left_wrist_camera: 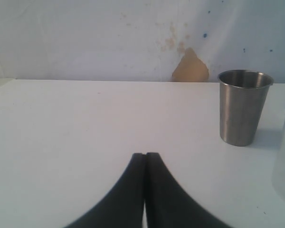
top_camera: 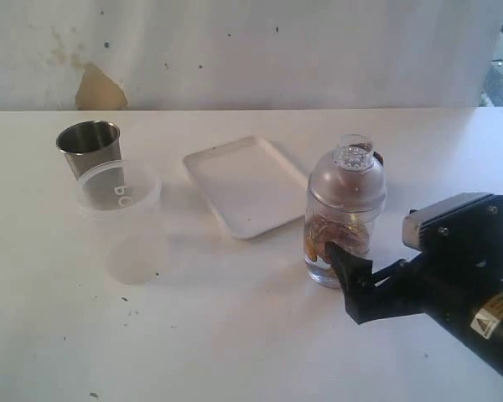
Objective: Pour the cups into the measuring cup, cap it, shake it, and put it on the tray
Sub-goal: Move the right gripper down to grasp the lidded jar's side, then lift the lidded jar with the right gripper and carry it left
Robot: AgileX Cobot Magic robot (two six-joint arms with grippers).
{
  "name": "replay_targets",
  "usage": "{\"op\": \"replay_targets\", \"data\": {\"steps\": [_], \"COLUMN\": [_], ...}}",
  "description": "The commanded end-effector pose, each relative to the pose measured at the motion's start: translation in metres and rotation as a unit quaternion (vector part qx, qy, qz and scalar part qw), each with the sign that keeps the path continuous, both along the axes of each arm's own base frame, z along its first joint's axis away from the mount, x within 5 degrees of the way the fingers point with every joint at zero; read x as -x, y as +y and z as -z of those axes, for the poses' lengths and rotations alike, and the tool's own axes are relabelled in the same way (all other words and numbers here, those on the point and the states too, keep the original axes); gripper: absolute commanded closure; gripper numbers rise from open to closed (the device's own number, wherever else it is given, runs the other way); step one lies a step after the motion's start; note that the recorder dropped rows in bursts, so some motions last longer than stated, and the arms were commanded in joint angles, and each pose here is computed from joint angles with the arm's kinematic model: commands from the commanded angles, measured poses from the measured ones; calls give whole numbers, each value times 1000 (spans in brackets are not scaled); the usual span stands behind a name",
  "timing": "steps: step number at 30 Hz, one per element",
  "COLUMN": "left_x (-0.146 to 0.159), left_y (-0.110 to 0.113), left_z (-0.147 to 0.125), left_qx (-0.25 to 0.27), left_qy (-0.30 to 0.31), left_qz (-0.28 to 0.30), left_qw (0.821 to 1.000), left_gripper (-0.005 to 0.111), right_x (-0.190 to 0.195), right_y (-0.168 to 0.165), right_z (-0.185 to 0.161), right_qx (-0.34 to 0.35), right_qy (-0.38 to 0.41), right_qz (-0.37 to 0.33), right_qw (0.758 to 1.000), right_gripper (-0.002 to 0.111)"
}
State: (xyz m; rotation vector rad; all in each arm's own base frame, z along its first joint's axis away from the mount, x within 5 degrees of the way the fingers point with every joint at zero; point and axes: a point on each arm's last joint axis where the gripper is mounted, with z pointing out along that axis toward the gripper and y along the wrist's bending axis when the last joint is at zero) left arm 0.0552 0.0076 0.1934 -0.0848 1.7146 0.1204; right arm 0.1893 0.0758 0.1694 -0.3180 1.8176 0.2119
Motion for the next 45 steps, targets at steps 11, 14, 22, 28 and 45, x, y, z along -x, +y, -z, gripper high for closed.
{"op": "replay_targets", "data": {"steps": [11, 14, 22, 28, 45], "left_x": [0, 0, 0, 0, 0], "left_y": [0, 0, 0, 0, 0], "left_z": [1, 1, 1, 1, 1], "left_qx": [5, 5, 5, 5, 5], "left_qy": [0, 0, 0, 0, 0], "left_qz": [1, 1, 1, 1, 1], "left_qw": [1000, 1000, 1000, 1000, 1000], "left_gripper": [107, 107, 107, 107, 107], "right_x": [-63, -70, -75, -75, -68], "right_y": [20, 20, 23, 23, 43], "right_z": [38, 39, 41, 41, 14], "right_qx": [19, 8, -4, -5, -15], "right_qy": [6, 2, 6, 4, -16], "right_qz": [35, 50, 53, 54, -67], "right_qw": [999, 999, 999, 999, 998], "right_gripper": [3, 3, 3, 7, 108]}}
